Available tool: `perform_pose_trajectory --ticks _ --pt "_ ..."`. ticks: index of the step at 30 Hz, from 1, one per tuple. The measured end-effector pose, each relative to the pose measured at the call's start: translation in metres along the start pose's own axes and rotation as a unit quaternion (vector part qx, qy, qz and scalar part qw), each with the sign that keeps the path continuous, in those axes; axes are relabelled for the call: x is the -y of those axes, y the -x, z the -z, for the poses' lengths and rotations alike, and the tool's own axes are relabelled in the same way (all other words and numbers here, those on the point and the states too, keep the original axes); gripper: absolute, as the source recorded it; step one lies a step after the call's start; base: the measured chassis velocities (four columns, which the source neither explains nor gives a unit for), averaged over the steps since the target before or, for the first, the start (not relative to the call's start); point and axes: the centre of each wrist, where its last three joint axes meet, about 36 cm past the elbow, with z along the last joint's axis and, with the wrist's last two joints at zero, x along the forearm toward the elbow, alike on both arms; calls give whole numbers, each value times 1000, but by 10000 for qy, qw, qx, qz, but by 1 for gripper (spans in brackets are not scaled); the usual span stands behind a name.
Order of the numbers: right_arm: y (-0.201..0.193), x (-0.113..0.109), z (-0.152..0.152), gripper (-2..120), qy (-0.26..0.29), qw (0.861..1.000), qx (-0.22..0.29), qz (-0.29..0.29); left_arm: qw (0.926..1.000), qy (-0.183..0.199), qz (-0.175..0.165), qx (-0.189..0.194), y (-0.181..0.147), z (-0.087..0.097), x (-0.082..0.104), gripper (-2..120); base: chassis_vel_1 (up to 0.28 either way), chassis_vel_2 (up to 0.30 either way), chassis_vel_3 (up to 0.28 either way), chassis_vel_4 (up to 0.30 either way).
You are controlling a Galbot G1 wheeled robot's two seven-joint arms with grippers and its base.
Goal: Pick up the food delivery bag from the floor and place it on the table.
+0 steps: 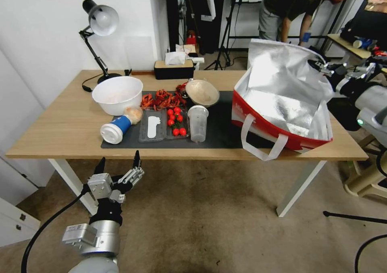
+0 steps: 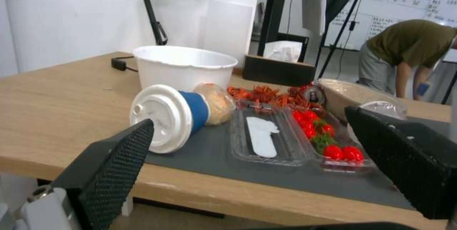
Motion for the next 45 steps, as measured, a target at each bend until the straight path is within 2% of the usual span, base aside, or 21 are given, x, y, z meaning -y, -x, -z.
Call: perform_pose_trajectory --ticks 6,19,30,32,34,38,39,41,43,45 --pt "3 -12 2 0 -27 9999 -2 124 10000 25 4 5 -1 1 0 100 0 0 0 0" --pt "8 10 -5 0 59 9996 25 -286 9999 82 -15 78 -4 2 1 100 0 0 0 0" --pt "13 14 -6 0 -65 9987 65 -497 9999 59 3 111 -7 0 5 100 0 0 0 0" --pt "14 14 -5 7 -116 9986 95 -516 9999 58 8 122 -8 0 5 100 0 0 0 0" --pt "15 14 -5 9 -127 9985 103 -518 9999 57 10 124 -8 0 5 100 0 0 0 0" --pt "19 12 -2 25 -249 9983 182 -497 9999 47 20 138 -8 0 6 100 0 0 0 0" --pt "19 12 -2 25 -249 9983 182 -497 9999 47 20 138 -8 0 6 100 0 0 0 0" --pt "22 10 -2 39 -348 9980 221 -482 9999 40 20 142 -8 0 7 100 0 0 0 0" --pt "23 11 -2 42 -407 9977 234 -487 9999 40 21 145 -8 -1 7 100 0 0 0 0" --pt "26 13 -4 53 -575 9967 270 -496 9999 43 23 142 -8 -1 7 100 0 0 0 0"
